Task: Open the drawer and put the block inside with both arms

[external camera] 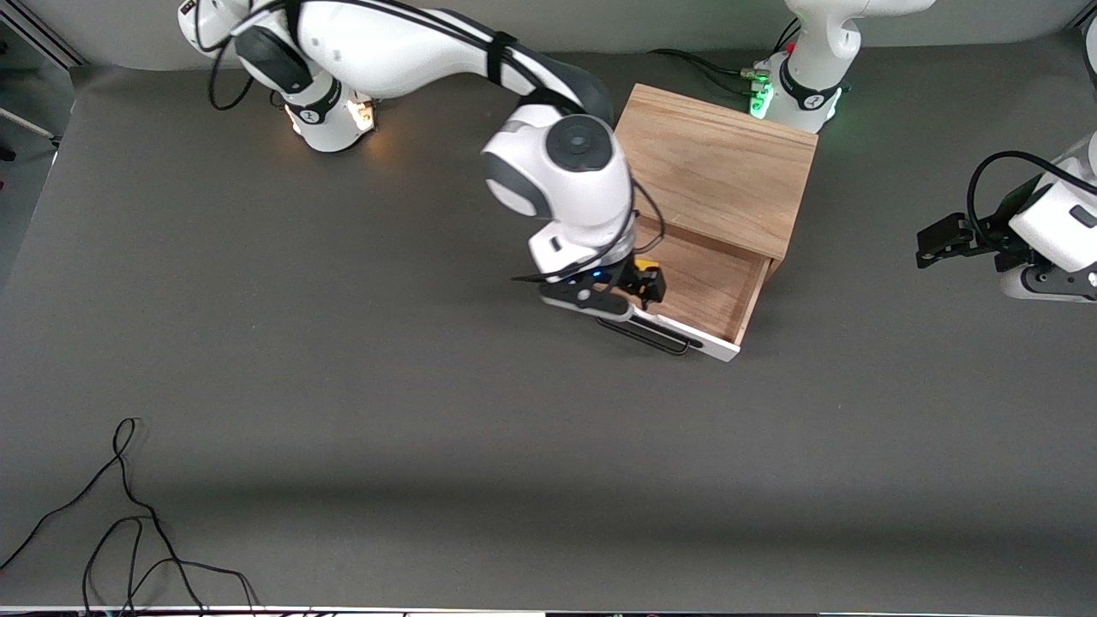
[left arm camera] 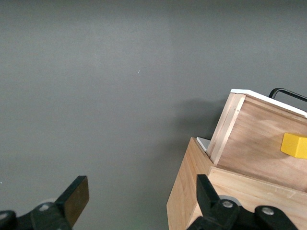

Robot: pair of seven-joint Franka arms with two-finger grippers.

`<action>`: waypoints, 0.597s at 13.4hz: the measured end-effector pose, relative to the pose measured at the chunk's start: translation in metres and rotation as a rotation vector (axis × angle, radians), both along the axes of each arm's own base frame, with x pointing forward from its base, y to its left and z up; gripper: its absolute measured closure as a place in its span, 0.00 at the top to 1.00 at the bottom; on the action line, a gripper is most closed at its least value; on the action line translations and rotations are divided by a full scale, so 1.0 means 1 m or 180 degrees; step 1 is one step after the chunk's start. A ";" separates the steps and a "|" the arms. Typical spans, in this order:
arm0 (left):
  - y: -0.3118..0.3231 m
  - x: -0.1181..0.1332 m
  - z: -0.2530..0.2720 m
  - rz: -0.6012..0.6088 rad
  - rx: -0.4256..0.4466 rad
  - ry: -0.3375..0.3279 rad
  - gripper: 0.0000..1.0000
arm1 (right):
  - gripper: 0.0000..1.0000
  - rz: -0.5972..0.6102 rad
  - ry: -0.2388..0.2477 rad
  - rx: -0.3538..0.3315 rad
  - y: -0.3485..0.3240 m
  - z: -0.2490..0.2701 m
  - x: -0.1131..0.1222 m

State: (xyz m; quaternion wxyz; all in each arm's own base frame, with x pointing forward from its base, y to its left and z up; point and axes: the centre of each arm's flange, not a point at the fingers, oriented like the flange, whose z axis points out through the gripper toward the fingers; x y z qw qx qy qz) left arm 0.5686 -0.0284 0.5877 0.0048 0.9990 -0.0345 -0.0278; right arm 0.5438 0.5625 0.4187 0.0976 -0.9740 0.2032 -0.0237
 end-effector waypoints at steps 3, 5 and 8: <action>0.000 0.000 0.000 -0.0001 0.0000 0.0001 1.00 | 1.00 -0.0273 0.0095 0.0142 -0.072 0.070 0.039; 0.000 0.000 0.000 -0.0001 0.0000 0.0001 1.00 | 1.00 -0.0456 0.0092 0.0088 -0.121 0.105 0.057; 0.000 0.000 0.000 -0.0002 0.0000 0.0002 1.00 | 1.00 -0.0206 -0.0010 0.0006 -0.190 0.133 0.079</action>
